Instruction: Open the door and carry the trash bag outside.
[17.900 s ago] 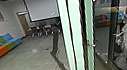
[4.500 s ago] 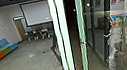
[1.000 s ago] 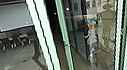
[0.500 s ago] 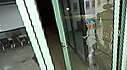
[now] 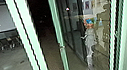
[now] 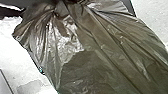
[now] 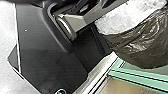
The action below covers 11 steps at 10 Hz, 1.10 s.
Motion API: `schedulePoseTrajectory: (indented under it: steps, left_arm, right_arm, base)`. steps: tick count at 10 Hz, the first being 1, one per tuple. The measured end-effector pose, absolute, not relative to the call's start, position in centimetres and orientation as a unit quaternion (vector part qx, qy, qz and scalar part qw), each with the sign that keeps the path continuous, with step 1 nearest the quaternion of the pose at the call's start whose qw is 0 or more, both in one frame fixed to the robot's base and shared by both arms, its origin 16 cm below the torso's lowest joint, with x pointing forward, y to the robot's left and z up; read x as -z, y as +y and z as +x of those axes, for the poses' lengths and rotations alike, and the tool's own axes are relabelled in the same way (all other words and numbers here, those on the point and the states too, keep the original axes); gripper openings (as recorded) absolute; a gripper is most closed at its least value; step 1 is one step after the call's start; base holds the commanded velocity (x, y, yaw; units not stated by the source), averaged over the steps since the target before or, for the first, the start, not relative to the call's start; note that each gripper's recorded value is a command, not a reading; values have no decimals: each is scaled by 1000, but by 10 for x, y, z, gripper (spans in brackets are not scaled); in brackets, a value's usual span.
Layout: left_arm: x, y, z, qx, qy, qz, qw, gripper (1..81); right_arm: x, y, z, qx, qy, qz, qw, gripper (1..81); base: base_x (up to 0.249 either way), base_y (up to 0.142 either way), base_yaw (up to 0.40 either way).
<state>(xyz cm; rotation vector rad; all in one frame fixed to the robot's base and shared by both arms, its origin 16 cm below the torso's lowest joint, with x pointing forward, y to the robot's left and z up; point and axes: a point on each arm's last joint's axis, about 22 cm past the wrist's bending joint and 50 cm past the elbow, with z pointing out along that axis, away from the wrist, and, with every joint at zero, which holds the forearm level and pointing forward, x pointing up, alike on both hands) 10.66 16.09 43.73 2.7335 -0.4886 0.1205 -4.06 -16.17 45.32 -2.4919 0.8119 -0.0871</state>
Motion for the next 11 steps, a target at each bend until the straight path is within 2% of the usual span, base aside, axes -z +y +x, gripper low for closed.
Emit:
schedulePoseTrajectory:
  steps: [11]
  left_arm:
    - [-437, 161, 107, -43, -173, 967, 180, 10]
  right_arm:
    - [-445, -167, -41, 34, 300, -922, 240, 811]
  base:
    - [0, -128, 0]
